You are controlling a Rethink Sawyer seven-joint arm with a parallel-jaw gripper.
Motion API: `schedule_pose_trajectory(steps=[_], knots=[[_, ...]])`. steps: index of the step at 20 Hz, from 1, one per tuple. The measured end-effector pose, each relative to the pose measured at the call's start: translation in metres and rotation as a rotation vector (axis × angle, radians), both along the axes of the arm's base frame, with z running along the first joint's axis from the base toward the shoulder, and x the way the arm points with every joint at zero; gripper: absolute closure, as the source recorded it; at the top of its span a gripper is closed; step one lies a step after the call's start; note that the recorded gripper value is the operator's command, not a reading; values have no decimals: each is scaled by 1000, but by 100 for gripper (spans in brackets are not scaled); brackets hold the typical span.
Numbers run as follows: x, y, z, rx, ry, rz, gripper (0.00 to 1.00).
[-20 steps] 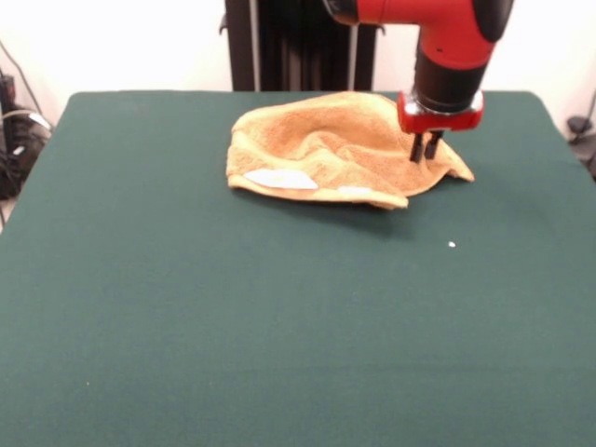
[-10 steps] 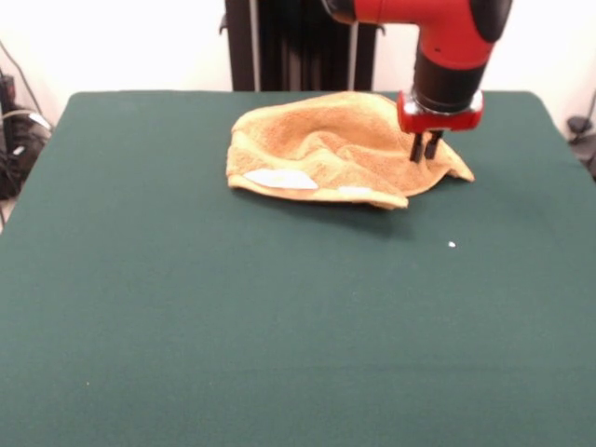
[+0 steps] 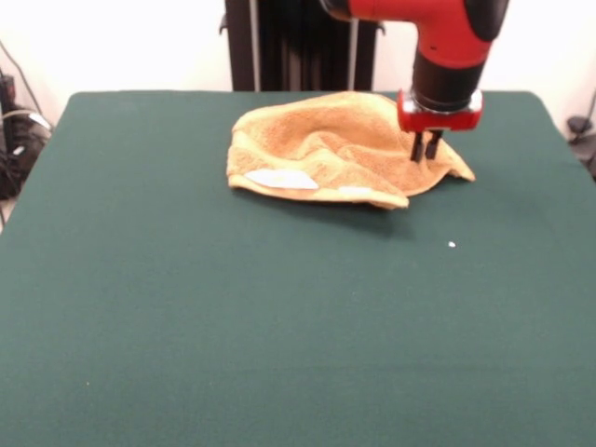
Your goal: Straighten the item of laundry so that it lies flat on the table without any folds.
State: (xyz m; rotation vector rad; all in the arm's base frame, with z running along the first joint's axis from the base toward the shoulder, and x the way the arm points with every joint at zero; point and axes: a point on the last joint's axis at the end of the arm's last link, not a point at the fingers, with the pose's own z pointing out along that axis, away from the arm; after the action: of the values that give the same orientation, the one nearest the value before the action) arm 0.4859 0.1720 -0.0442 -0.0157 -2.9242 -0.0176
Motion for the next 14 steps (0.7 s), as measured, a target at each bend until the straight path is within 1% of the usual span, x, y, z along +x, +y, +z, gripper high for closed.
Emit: schedule_pose_trajectory(steps=[4,6,8,9,13,14], knots=[[0,-1,0,3,-4,-54,100],[-1,-2,0,5,-6,-93,100],[-1,-2,0,8,-9,-113,100],[-1,-2,1,13,-10,-136,100],[-1,-5,0,23,-11,-182,100],[-1,-5,0,24,-12,-184,100]])
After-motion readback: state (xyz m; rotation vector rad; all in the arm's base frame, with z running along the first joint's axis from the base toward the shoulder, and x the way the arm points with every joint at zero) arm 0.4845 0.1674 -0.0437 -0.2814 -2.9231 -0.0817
